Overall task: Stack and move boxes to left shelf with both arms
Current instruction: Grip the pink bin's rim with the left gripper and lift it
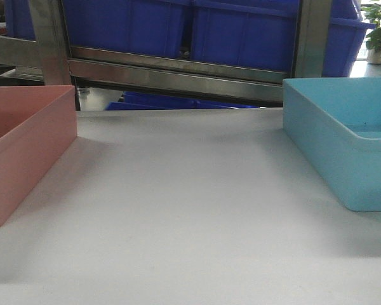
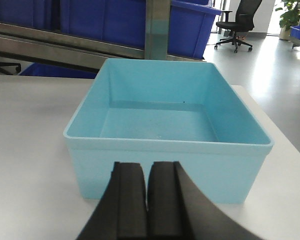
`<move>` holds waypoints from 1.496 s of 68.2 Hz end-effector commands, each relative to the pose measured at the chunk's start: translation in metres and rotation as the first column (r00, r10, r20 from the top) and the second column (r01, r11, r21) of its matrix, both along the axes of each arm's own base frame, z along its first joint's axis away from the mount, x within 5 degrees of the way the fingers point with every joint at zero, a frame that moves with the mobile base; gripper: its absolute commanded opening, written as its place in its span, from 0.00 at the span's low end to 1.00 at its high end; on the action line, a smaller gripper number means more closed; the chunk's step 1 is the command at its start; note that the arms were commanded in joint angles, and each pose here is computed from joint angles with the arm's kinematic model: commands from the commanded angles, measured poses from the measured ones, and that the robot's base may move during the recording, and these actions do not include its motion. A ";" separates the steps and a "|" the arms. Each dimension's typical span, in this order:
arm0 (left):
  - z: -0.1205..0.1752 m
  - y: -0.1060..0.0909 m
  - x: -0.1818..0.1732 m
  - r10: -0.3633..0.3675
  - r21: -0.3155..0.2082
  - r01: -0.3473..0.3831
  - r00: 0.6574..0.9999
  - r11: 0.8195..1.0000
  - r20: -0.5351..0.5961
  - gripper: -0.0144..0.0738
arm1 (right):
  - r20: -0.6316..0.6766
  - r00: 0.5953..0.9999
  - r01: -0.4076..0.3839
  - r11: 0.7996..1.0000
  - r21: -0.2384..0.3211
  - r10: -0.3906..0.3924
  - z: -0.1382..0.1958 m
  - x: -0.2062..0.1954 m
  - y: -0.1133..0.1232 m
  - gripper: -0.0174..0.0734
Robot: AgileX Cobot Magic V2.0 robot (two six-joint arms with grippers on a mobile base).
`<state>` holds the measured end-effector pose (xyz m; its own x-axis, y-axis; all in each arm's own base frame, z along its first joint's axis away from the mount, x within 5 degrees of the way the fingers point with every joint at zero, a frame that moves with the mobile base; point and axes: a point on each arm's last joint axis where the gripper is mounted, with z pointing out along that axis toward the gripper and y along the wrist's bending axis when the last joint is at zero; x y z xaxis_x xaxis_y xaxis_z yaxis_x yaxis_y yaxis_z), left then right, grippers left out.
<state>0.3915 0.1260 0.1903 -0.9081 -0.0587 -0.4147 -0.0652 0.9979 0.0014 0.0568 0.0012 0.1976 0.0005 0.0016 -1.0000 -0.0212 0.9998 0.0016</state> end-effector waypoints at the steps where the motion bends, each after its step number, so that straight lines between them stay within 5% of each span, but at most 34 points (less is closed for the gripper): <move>1: 0.033 0.001 0.001 0.003 0.018 -0.005 0.997 1.000 0.077 0.16 | 0.125 0.992 0.004 1.000 -0.010 -0.003 0.015 -0.003 0.000 0.23; 27: 0.100 -0.014 0.005 0.056 -0.140 -0.040 0.993 0.989 0.108 0.16 | 0.125 0.992 0.004 1.000 -0.010 -0.003 0.015 -0.003 0.000 0.23; 43: 0.155 -0.051 -0.018 0.136 -0.264 -0.086 0.975 0.961 0.177 0.16 | 0.125 0.992 0.004 1.000 -0.010 -0.003 0.015 -0.003 0.000 0.23; 55: 0.176 -0.090 -0.027 0.125 -0.314 -0.056 0.971 0.948 0.202 0.16 | 0.125 0.992 0.004 1.000 -0.010 -0.003 0.015 -0.003 0.000 0.23; 82: 0.152 -0.188 -0.027 0.069 -0.418 -0.001 0.987 0.908 0.147 0.16 | 0.125 0.992 0.004 1.000 -0.010 -0.003 0.015 -0.003 0.000 0.23; 102: 0.112 -0.247 -0.044 0.038 -0.403 0.010 0.993 0.915 0.112 0.16 | 0.125 0.992 0.004 1.000 -0.010 -0.003 0.015 -0.003 0.000 0.23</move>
